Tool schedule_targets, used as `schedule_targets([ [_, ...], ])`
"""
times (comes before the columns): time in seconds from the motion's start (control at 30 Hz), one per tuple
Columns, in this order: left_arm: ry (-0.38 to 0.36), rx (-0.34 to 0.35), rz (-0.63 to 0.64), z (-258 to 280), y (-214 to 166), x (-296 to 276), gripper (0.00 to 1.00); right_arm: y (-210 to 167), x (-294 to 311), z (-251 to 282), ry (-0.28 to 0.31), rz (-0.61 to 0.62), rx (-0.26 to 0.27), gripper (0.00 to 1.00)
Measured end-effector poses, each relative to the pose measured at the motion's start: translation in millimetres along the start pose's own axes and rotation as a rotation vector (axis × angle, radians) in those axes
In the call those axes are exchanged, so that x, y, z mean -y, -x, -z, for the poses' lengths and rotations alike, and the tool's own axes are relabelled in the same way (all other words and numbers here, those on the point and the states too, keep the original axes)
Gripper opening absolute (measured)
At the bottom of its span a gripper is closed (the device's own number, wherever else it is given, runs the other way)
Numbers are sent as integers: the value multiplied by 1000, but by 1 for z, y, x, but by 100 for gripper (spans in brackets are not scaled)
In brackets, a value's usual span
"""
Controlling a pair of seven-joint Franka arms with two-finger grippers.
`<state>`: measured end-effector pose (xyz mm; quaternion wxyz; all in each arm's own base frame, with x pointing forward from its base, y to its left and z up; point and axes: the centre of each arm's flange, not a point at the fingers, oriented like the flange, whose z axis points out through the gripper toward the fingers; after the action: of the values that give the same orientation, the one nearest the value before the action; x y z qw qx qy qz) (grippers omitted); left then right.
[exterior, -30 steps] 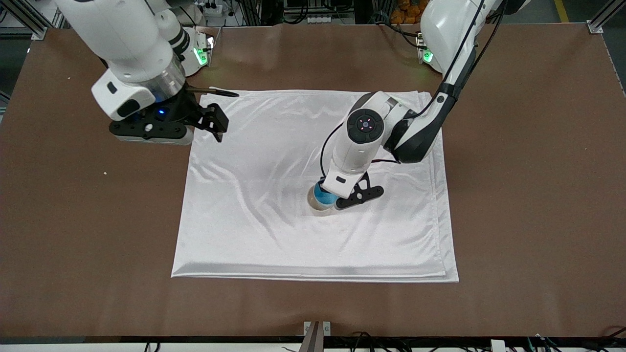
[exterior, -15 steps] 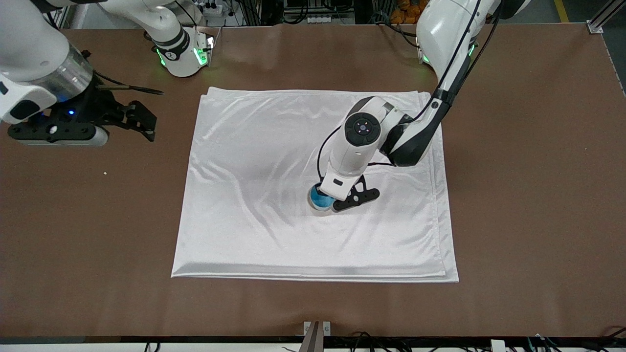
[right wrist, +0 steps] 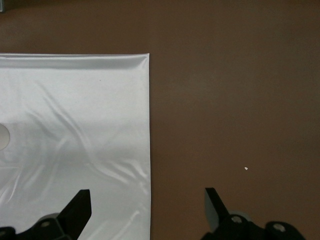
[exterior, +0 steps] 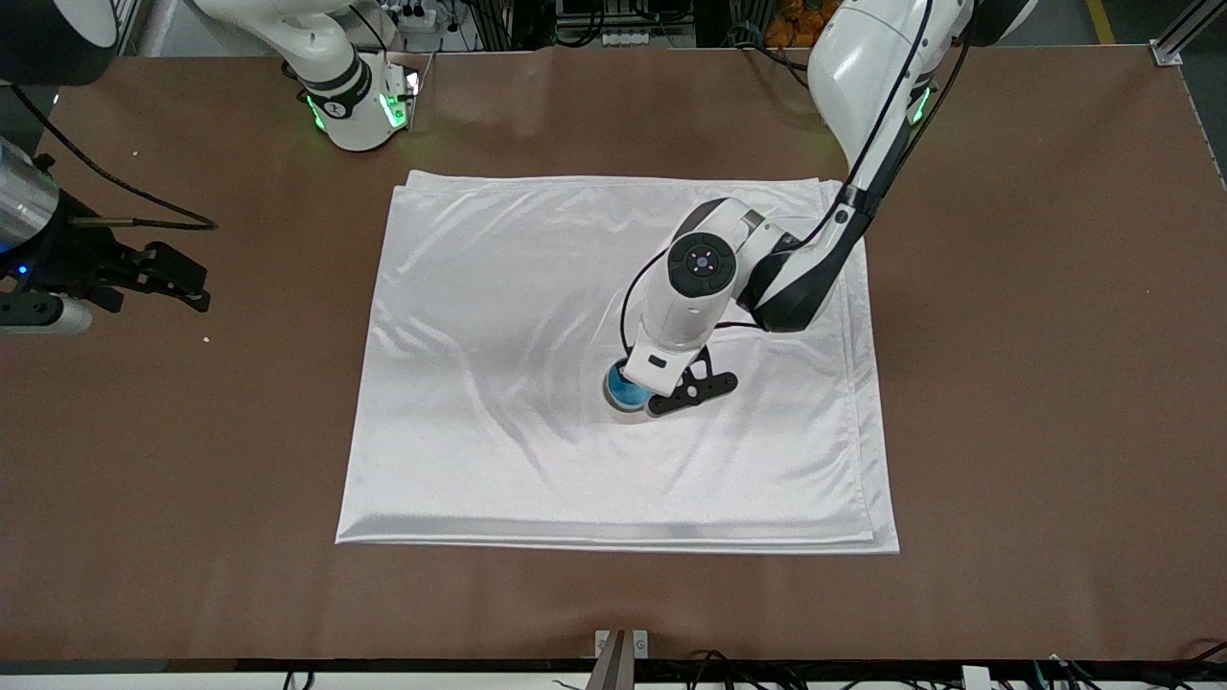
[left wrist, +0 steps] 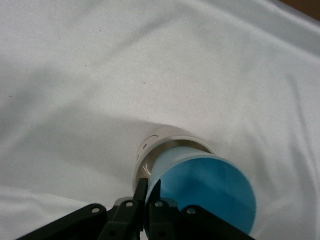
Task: Place blue cup into white mug on cloth
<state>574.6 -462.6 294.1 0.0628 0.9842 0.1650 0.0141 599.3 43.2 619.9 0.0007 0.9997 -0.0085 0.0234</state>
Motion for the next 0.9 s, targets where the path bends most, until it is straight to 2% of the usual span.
schedule_targets([
  [0.4, -11, 11, -5, -19, 5, 0, 5, 9, -10, -35, -7, -13, -39, 100],
  [0.67, -4, 5, -2, -24, 2, 1, 5, 16, -17, -33, -8, -18, -45, 100],
  [0.73, -3, 4, -1, -24, 1, 1, 10, 17, -20, -32, -8, -14, -47, 100],
  [0.9, -1, 2, 0, -24, 1, 1, 30, 17, -27, -33, -7, -9, -48, 100],
])
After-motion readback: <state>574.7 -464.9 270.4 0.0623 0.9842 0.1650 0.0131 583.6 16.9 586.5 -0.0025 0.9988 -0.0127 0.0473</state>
